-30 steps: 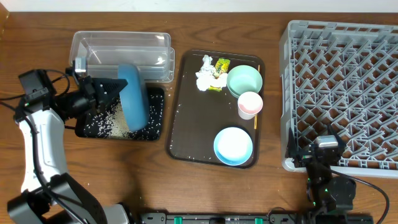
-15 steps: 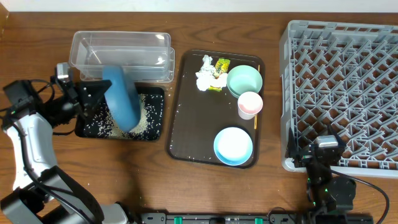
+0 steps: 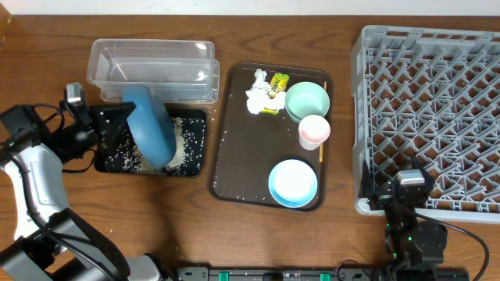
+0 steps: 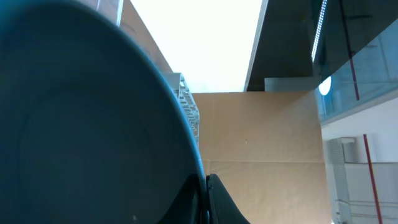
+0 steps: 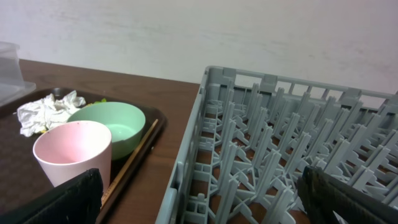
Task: Sort waste into correct bins and load items into the dishwasher rack
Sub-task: 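Tilt the blue plate with the left gripper to pour rice onto the black tray, then carry the blue plate back and lower it onto the brown tray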
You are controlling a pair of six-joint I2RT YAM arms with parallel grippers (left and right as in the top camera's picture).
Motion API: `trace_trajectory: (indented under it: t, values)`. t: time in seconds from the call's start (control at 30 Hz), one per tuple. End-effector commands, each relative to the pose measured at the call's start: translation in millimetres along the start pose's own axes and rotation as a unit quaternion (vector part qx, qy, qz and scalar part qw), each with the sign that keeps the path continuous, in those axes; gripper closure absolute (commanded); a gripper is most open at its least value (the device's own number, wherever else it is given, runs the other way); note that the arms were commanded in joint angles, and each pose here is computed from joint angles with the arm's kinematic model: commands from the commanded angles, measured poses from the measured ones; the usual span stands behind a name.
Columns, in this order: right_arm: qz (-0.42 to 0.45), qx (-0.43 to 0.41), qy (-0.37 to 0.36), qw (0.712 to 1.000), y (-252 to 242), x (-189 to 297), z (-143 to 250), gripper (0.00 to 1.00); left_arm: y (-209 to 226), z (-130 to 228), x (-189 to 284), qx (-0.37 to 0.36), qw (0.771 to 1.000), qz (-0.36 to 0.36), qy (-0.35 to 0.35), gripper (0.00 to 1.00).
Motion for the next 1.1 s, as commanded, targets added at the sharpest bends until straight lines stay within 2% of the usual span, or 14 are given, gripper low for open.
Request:
trace_trajectory:
  t: [0.0, 0.13, 0.2, 0.27, 0.37, 0.43, 0.47, 0.57, 0.63, 0.7, 0.87, 0.93, 1.0, 1.07]
  values:
    - [-0.003, -0.002, -0.001, 1.0, 2, 0, 0, 0.01, -3, 1, 1, 0.006, 1.0, 0.021, 0.006, 0.94]
    - [-0.003, -0.002, -0.001, 1.0, 2, 0, 0, 0.01, -4, 0, 1, -0.036, 0.999, 0.021, 0.005, 0.94]
    - [-0.003, -0.002, -0.001, 1.0, 2, 0, 0, 0.01, -4, 1, 2, -0.025, 0.999, 0.021, 0.005, 0.94]
    - [-0.003, -0.002, -0.001, 1.0, 2, 0, 0, 0.01, -3, -1, 1, -0.043, 0.999, 0.015, 0.002, 0.94]
    - [-0.003, -0.002, -0.001, 1.0, 2, 0, 0, 0.01, -5, 3, 1, -0.016, 1.0, 0.021, 0.007, 0.94]
    - [-0.003, -0.002, -0.001, 1.0, 2, 0, 0, 0.01, -3, -1, 1, -0.061, 0.998, 0.012, 0.002, 0.94]
    - [-0.003, -0.002, -0.001, 1.0, 2, 0, 0, 0.01, 1, -4, 1, -0.058, 0.998, -0.004, -0.005, 0.94]
    - [-0.003, -0.002, -0.001, 1.0, 2, 0, 0, 0.01, -6, 1, 0, -0.046, 0.999, 0.021, 0.007, 0.94]
    - [-0.003, -0.002, -0.001, 1.0, 2, 0, 0, 0.01, -6, 0, -1, -0.057, 0.998, 0.021, 0.008, 0.94]
    - [-0.003, -0.002, -0.001, 1.0, 2, 0, 0, 0.01, -7, 3, -1, -0.03, 0.999, 0.021, 0.01, 0.94]
    - [-0.003, -0.002, -0.001, 1.0, 2, 0, 0, 0.01, -8, 5, -3, -0.03, 0.999, 0.019, 0.012, 0.94]
    - [-0.003, -0.002, -0.001, 1.0, 2, 0, 0, 0.01, 4, -6, -2, -0.062, 0.997, -0.033, -0.014, 0.94]
    - [-0.003, -0.002, -0.001, 1.0, 2, 0, 0, 0.01, 12, -9, -1, -0.008, 0.998, -0.06, -0.027, 0.94]
    - [-0.003, -0.002, -0.001, 1.0, 2, 0, 0, 0.01, 1, -2, -7, -0.053, 0.998, -0.03, -0.004, 0.94]
Point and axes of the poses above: each gripper's point midway between its finger pads, its own x axis back along the fingers, its own y axis along the line the jaws close on, z = x × y, the point moved 3 cm from there along x, back along the fingers, and after that the axes turned 8 degrees about x, right-handed, at the moved point
